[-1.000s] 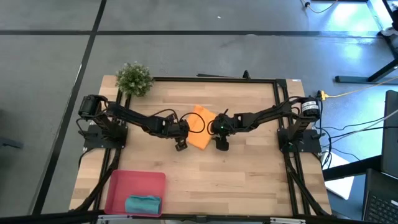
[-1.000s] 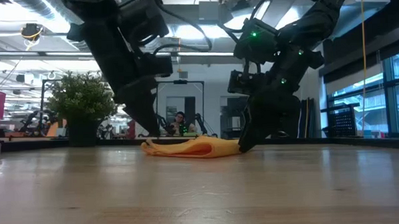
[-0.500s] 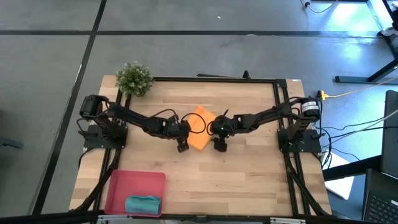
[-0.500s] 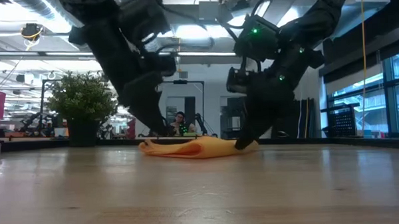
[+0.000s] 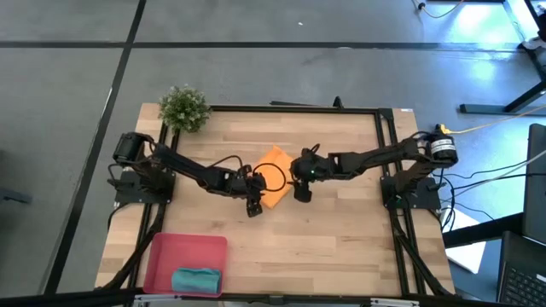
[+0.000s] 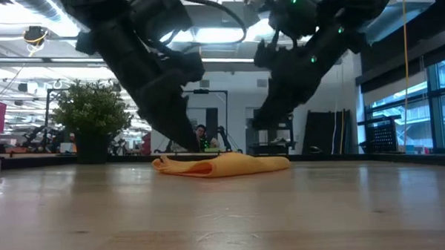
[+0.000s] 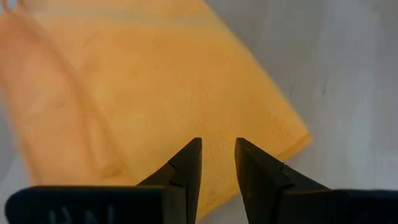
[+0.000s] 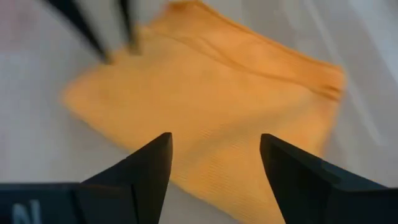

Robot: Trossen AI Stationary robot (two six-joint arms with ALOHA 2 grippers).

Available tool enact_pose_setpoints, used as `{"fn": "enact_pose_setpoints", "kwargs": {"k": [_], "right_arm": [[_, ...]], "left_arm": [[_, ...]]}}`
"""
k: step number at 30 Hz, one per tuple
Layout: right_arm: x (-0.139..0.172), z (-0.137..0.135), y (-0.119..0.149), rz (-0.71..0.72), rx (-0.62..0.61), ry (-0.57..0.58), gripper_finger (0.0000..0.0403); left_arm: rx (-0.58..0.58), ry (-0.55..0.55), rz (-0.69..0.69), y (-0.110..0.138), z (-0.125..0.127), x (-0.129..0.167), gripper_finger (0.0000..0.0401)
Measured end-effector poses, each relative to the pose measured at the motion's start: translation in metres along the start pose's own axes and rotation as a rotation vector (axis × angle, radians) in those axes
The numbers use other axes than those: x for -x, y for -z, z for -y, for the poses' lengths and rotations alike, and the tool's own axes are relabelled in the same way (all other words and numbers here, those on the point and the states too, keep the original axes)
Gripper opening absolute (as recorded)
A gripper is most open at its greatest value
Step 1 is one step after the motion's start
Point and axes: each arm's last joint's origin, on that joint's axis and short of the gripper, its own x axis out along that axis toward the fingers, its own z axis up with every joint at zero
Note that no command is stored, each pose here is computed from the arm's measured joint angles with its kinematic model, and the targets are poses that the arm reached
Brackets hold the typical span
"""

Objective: Roll microfiber towels into tight, uniform cylinder then place into a basket
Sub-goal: Fold the orange microfiber towel

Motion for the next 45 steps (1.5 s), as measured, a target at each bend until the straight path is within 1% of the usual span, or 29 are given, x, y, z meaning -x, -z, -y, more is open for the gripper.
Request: {"fn": "enact_pose_setpoints", "kwargs": {"k": [2, 8, 12, 18, 23, 25, 29, 32, 35, 39, 42, 45], "right_arm": [[-0.005, 0.007, 0.004, -0.030, -0.008, 0.037, 0.0244], [-0.026, 0.026, 0.022, -0.162, -0.040, 0.088, 0.0244], [-0.034, 0.027, 0.031, -0.216, -0.050, 0.068, 0.0244], [-0.036, 0.013, 0.033, -0.224, -0.067, 0.015, 0.0244], [-0.034, -0.006, 0.034, -0.224, -0.063, -0.020, 0.0244], [-0.033, -0.013, 0.035, -0.224, -0.063, -0.032, 0.0244], [-0.031, -0.023, 0.036, -0.225, -0.065, -0.048, 0.0244], [-0.031, -0.026, 0.036, -0.224, -0.059, -0.055, 0.0244], [-0.031, -0.026, 0.036, -0.225, -0.052, -0.059, 0.0244], [-0.030, -0.026, 0.036, -0.224, -0.031, -0.062, 0.0244], [-0.025, -0.025, 0.034, -0.219, 0.010, -0.067, 0.0244], [-0.014, -0.024, 0.026, -0.172, 0.049, -0.041, 0.0244]], "left_arm": [[0.003, 0.004, 0.009, 0.001, 0.002, -0.007, 0.0088], [-0.007, -0.006, -0.035, 0.010, 0.002, -0.019, 0.0088], [-0.008, 0.006, -0.075, 0.013, 0.002, -0.021, 0.0088], [-0.013, -0.012, -0.111, 0.014, -0.004, -0.021, 0.0088], [-0.029, -0.041, -0.139, 0.013, -0.015, -0.023, 0.0088], [-0.048, -0.043, -0.144, 0.012, -0.019, -0.023, 0.0088], [-0.110, -0.010, -0.160, 0.011, -0.026, -0.024, 0.0088], [-0.154, 0.015, -0.161, 0.009, -0.028, -0.021, 0.0088], [-0.181, 0.020, -0.168, 0.008, -0.028, -0.013, 0.0088], [-0.200, 0.027, -0.122, 0.001, -0.023, 0.005, 0.0088], [-0.215, 0.036, -0.131, 0.003, -0.018, 0.015, 0.0088], [-0.246, 0.062, -0.100, 0.002, -0.008, 0.022, 0.0088]]}}
